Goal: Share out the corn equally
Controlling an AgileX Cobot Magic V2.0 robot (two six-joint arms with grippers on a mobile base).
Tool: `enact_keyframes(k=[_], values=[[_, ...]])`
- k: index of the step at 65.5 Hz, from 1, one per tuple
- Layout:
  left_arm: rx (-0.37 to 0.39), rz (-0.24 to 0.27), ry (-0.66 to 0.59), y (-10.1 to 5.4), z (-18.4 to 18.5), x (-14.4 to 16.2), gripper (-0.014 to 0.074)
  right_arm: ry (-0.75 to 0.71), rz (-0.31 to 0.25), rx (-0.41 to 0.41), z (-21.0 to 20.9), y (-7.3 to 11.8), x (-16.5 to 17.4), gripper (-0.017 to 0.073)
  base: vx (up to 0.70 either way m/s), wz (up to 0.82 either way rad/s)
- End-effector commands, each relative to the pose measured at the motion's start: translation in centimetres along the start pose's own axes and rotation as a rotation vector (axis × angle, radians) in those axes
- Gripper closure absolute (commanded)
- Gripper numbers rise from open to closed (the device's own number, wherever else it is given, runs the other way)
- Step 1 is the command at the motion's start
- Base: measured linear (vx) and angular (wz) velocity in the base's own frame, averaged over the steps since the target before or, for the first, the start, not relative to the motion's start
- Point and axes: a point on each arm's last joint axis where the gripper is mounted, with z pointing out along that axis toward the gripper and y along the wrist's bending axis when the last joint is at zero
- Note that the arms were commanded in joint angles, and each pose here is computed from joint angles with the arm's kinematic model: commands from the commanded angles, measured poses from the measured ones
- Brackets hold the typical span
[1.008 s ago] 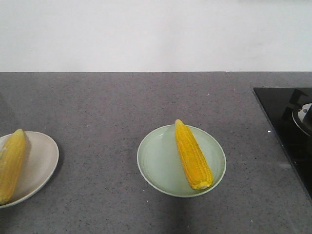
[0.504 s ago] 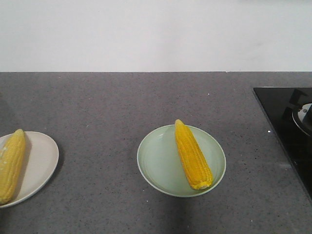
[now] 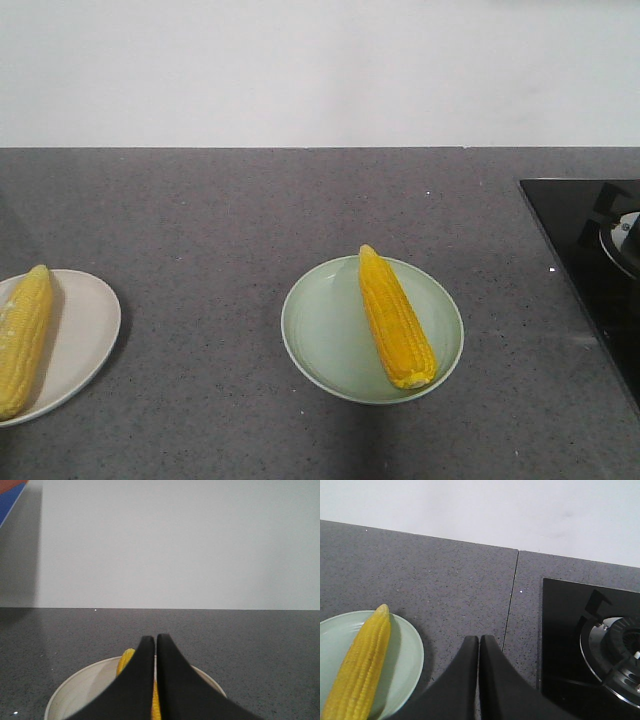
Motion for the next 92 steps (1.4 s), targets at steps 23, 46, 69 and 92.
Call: enact_keyframes(k=[23,46,69,92], values=[[0.013,-0.003,-0.083,-0.09,-0.14,-0.37,0.06,-0.087,-0.002,0.028,-0.46,-0.27,-1.27,0.057,0.0,0.0],[0.013,-0.003,-0.083,-0.09,-0.14,-0.37,0.06,-0.087,-0.002,0.028,-0.46,-0.27,-1.27,0.057,0.0,0.0],[0.013,-0.003,-0.083,-0.09,-0.14,-0.37,0.06,-0.087,-0.002,0.028,-0.46,-0.27,-1.27,0.057,0.0,0.0],[0.013,-0.003,-0.083,-0.09,-0.13,-0.37,0.06,-0.147,0.017,0.099,-0.66,-0.76,-0.56,0.057,0.0,0.0]])
